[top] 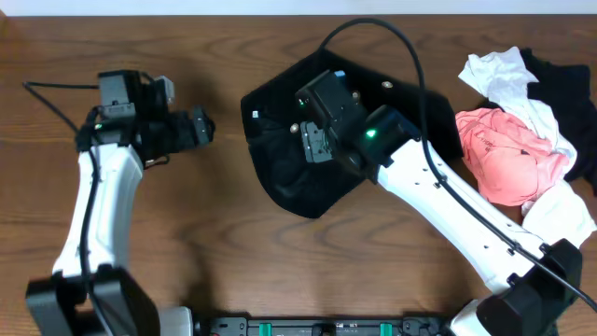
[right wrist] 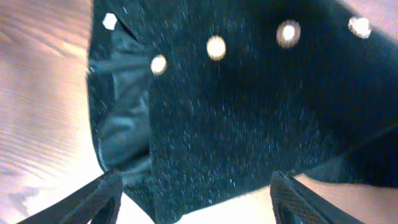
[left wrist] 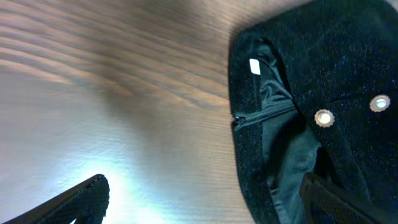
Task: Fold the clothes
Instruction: 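Drag the black jacket leftward to the table center with the right gripper, then grasp the jacket's left edge with the left gripper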
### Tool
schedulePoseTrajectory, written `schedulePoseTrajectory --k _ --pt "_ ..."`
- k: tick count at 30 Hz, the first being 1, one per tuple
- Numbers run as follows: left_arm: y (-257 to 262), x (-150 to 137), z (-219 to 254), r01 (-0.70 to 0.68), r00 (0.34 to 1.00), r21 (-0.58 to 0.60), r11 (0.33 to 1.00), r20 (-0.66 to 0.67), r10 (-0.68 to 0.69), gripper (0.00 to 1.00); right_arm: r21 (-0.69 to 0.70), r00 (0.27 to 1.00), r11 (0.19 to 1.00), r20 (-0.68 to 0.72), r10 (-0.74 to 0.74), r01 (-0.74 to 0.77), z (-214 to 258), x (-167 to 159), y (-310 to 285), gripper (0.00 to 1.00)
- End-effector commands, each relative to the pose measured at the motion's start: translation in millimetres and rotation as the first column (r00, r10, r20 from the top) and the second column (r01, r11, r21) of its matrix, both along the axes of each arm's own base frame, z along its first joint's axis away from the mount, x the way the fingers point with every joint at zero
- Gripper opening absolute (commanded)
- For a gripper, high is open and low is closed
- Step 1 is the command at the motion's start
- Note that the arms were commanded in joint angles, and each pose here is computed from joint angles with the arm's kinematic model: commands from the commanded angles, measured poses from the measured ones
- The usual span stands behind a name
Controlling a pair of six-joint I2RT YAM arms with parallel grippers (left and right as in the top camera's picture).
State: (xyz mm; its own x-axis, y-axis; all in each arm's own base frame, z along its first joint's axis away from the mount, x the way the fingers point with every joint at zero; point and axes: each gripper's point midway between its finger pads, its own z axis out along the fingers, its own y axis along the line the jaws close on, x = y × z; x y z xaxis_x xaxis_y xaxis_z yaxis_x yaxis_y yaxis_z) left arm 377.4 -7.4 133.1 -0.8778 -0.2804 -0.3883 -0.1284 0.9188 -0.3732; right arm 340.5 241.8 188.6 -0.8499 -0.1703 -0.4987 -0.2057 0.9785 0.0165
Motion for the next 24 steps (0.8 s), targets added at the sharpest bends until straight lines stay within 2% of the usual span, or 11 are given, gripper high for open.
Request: schedulePoseTrajectory --k 1,5,13,19,24 --pt "-22.9 9.1 -9.0 0.075 0.997 -0.057 0.996 0.002 -0.075 0.98 0.005 0.999 1.0 -0.035 -0.025 0.025 -9.5 -4.9 1.2 0.75" --pt "-42.2 22.6 -24.5 0.128 0.992 -0.055 0.99 0.014 -0.127 0.98 0.009 0.998 0.999 -0.04 -0.041 0.042 -9.6 -0.3 -5.9 0.75" --pt "-61.9 63.6 -44.4 0.181 0.977 -0.034 0.983 0.124 -0.175 0.98 0.052 0.987 0.996 -0.139 0.086 -0.079 -26.6 -19.4 7.1 0.72" --pt "-61.7 94.6 -40.8 0.182 0.954 -0.006 0.983 0.245 -0.175 0.98 -0.013 0.981 1.0 -0.194 0.002 -0.004 -58.1 -43.3 2.1 0.69" --pt "-62.5 113.2 -48.1 0.201 0.93 0.025 0.979 0.311 -0.199 0.98 -0.041 0.972 0.999 -0.234 -0.006 -0.004 -77.2 -69.4 9.5 0.69"
